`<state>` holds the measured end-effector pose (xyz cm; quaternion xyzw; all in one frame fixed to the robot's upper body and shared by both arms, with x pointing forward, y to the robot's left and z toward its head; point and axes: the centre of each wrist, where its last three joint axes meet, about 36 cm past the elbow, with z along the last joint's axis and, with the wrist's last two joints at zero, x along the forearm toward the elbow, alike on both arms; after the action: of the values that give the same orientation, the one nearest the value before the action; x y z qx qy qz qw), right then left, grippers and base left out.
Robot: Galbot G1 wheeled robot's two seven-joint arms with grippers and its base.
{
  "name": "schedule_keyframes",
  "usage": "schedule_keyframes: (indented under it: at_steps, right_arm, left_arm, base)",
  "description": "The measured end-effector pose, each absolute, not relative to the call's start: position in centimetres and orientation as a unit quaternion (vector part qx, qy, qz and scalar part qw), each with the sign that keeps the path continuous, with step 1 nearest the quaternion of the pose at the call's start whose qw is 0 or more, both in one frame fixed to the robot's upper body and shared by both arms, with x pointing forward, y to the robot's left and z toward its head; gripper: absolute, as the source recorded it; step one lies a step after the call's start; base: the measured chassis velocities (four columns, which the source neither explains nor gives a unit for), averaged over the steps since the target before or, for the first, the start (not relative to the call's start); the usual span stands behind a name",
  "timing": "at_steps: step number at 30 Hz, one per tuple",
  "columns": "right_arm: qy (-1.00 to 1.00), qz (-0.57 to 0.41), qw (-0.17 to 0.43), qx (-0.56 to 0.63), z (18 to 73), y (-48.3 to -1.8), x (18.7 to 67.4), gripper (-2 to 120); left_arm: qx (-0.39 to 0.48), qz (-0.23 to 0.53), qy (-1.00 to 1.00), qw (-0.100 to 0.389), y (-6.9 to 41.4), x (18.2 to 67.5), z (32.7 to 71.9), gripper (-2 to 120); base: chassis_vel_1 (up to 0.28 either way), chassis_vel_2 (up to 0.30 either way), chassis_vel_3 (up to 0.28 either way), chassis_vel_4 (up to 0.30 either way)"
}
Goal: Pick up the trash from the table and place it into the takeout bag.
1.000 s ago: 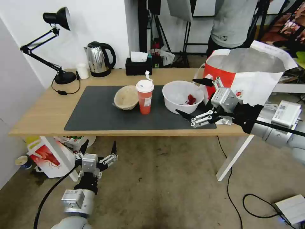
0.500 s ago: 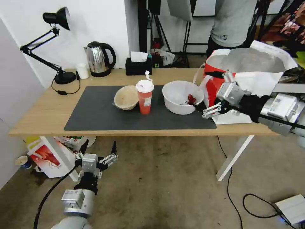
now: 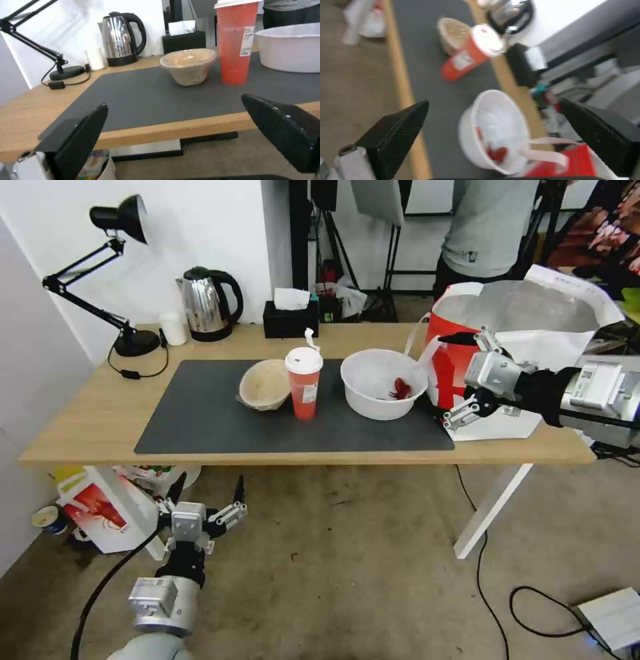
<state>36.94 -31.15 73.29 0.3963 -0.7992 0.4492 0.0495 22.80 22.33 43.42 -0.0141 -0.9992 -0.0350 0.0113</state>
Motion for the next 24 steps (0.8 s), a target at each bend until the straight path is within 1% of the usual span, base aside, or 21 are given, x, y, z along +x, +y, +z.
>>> schedule_keyframes:
  at_steps: [6, 13, 19, 24]
  right_arm:
    - [-0.785, 0.43, 0.098, 0.435, 74.5, -30.5, 36.6, 100]
    - [-0.772, 0.447, 0.127, 0.434, 75.5, -30.4, 37.2, 100]
    - [-0.761, 0.463, 0.166, 0.424, 76.5, -31.5, 38.7, 100]
    - [-0.766, 0.456, 0.182, 0.415, 77.0, -32.7, 39.7, 100]
  left_arm:
    - [-0.014, -0.035, -0.999, 0.011, 22.3, 22.8, 43.4, 100]
    - [-0.014, -0.035, -0.999, 0.011, 22.3, 22.8, 43.4, 100]
    - [-0.014, -0.035, -0.999, 0.011, 22.3, 22.8, 43.4, 100]
    - [-0.014, -0.035, -0.999, 0.011, 22.3, 22.8, 43.4, 100]
  base:
    - [0.0, 0.0, 0.0, 0.0]
    - [0.0, 0.0, 0.0, 0.0]
    - [0.0, 0.0, 0.0, 0.0]
    - [0.0, 0.0, 0.0, 0.0]
